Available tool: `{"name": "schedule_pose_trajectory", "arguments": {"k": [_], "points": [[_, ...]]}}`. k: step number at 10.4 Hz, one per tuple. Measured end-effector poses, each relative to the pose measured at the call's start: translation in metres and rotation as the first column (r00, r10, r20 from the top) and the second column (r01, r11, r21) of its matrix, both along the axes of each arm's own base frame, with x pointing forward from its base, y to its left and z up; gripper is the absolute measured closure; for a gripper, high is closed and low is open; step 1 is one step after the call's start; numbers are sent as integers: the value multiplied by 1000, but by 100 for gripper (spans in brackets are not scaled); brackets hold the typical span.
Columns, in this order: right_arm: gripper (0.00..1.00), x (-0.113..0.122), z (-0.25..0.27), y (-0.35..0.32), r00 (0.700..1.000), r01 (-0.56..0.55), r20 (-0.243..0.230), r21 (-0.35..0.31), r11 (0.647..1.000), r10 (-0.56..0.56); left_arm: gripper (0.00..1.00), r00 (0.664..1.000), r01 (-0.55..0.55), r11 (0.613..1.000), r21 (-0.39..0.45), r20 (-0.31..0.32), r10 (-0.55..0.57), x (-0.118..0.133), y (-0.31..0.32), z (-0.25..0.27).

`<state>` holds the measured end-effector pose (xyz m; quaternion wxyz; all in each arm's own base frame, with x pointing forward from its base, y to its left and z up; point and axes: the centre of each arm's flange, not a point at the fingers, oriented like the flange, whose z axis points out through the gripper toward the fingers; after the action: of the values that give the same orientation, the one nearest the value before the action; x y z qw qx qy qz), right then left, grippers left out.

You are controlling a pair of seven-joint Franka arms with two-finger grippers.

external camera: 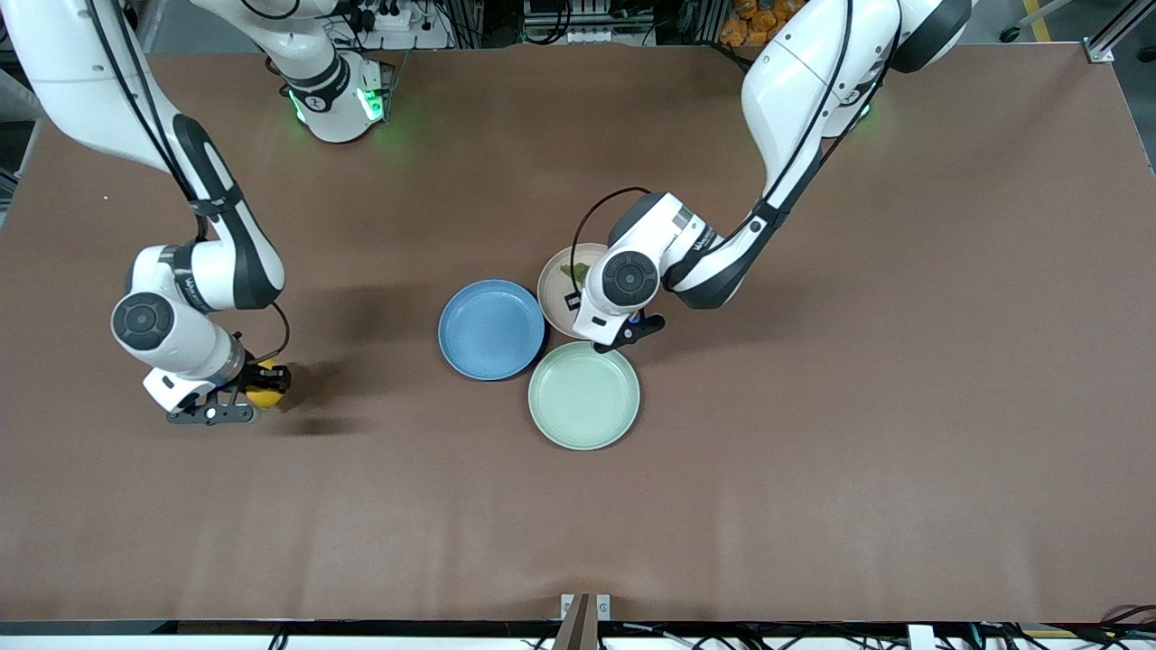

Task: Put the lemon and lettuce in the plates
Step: 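Release the lettuce and withdraw the left gripper while the right carries the lemon, then lower the lemon onto the blue plate and open the right gripper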

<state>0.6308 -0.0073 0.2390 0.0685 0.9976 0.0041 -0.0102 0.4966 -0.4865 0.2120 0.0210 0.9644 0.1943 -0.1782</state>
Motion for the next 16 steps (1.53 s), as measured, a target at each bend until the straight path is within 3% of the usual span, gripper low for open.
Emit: {"name": "schedule_pose_trajectory", "arguments": {"k": [2,4,8,12,16], "points": [[38,11,40,53,998,61,-9,20,998,-61,24,1000,-1,1000,16,30,0,13,11,5],[38,12,60,116,993,119,3,99,988,-120,0,997,-35,999,23,72,33,42,39,31],[38,-17,71,235,975,221,-8,160,962,-223,0,990,11,999,32,143,-15,82,98,107],[38,-67,54,316,961,275,-65,148,950,-268,0,975,136,990,30,174,-139,117,209,200],[38,-98,3,352,964,266,-60,170,949,-260,0,952,101,994,33,287,-106,127,295,291]]}}
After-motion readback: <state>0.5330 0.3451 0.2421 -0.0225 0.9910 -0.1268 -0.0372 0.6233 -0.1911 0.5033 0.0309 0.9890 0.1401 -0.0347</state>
